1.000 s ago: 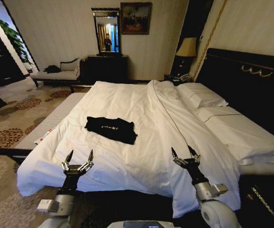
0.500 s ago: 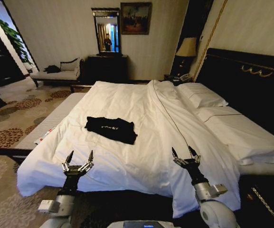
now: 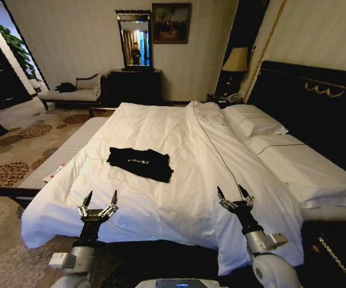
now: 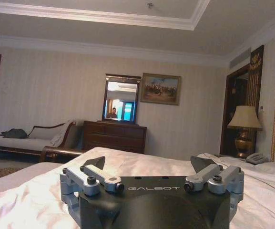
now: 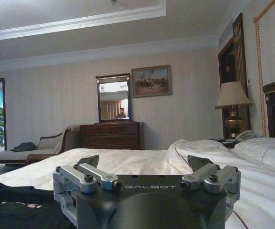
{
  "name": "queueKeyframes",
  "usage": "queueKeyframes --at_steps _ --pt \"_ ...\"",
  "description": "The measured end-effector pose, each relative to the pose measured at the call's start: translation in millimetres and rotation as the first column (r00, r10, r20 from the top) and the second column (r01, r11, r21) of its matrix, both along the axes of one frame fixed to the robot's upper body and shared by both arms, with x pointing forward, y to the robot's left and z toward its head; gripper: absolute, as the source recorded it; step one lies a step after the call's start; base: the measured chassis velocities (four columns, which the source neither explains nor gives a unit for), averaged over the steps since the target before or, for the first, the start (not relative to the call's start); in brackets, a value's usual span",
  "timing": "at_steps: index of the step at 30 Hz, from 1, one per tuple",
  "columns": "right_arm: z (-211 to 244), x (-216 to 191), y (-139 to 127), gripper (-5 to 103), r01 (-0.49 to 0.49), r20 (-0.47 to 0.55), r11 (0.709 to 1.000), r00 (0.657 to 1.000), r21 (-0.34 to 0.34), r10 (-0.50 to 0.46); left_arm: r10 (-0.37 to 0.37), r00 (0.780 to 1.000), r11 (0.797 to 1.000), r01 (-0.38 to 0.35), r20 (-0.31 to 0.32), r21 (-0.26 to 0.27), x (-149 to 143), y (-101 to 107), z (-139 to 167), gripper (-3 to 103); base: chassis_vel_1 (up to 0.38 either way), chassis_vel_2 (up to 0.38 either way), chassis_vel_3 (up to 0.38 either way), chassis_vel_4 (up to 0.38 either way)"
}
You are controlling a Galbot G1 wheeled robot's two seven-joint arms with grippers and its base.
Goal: Fold the clothes on the bed.
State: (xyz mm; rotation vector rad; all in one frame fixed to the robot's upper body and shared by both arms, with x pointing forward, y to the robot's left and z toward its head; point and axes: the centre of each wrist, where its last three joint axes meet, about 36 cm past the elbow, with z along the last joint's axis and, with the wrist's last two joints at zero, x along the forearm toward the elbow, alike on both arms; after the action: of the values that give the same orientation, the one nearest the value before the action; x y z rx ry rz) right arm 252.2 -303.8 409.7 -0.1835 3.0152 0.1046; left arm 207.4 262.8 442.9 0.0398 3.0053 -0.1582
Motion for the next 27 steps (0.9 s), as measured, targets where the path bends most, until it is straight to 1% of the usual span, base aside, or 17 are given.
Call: queueKeyframes --at_steps 13,27 --pt "-0.8 -1.2 0.6 100 0.004 0.001 1.000 1.000 -0.006 -0.004 0.006 1.000 1.000 -0.006 0.001 -0.002 -0.2 0.1 -3.2 100 0.000 0.000 0.000 0.000" --pt "-4.0 -0.8 0.6 100 0.005 -0.002 1.000 1.000 -0.005 -0.005 0.012 1.000 1.000 -0.012 -0.003 -0.005 0.0 0.3 -6.9 100 -0.049 0.071 0.040 -0.072"
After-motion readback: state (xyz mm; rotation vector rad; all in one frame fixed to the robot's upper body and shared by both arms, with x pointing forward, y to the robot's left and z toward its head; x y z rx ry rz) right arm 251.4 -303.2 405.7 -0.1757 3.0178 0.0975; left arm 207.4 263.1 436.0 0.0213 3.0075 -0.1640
